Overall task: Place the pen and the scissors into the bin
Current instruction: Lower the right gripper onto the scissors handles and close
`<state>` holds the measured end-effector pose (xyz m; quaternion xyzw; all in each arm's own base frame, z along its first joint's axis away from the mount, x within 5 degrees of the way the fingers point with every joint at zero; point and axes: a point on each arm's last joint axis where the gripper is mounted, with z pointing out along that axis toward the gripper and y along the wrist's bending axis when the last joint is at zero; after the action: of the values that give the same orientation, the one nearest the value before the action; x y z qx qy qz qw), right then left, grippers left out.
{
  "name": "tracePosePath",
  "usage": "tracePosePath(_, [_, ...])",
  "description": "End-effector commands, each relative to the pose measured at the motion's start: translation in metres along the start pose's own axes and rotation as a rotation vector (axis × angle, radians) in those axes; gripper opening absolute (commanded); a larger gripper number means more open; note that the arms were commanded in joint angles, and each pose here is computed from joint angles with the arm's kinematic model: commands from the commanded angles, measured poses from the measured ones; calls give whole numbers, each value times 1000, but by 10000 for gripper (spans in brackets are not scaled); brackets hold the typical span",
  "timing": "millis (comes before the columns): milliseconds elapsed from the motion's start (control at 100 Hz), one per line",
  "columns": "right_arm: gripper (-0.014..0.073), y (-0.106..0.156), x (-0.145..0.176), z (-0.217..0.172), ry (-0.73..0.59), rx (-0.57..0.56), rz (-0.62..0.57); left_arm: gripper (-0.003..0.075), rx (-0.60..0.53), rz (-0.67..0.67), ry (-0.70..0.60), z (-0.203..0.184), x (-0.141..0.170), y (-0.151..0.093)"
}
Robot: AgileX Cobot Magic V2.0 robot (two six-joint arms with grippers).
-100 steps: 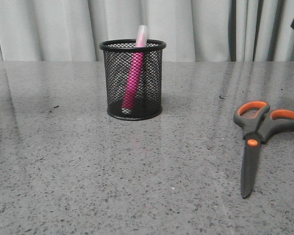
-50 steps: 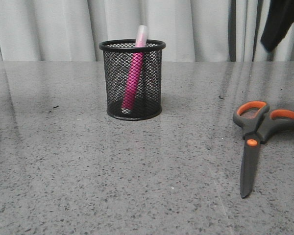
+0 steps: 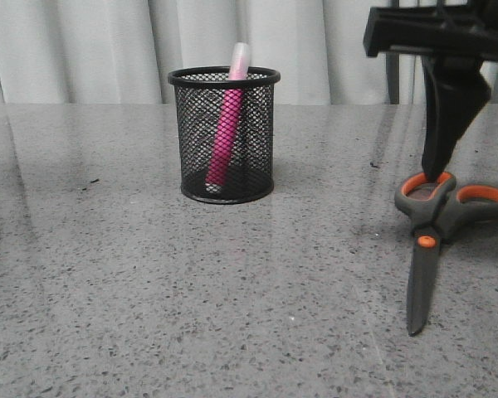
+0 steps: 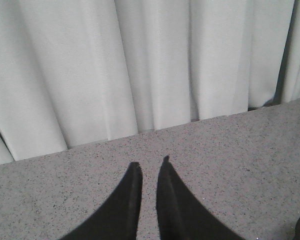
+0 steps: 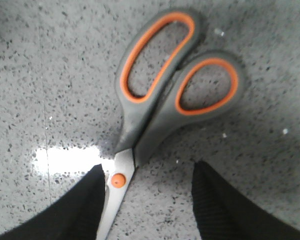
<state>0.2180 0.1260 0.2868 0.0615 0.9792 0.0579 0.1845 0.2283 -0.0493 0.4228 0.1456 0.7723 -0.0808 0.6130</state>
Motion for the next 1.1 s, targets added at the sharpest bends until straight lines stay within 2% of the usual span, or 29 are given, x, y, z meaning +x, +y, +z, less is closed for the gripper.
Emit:
tracePosePath(0, [352,3,-3,-5,-53,-48,22,53,-33,-8,-113,-11,-18,2])
tracePosePath(160, [352,11,-1,4,-46,-82,17,53,-33,-8,-113,-11,-18,2])
tracePosePath(590, [352,13,-3,34,13,26,-36,53,-32,-9,-113,-11,-18,2])
tracePosePath(1090, [352,13,-9,39,-36,36,-1,53,-32,-9,-113,-11,-18,2])
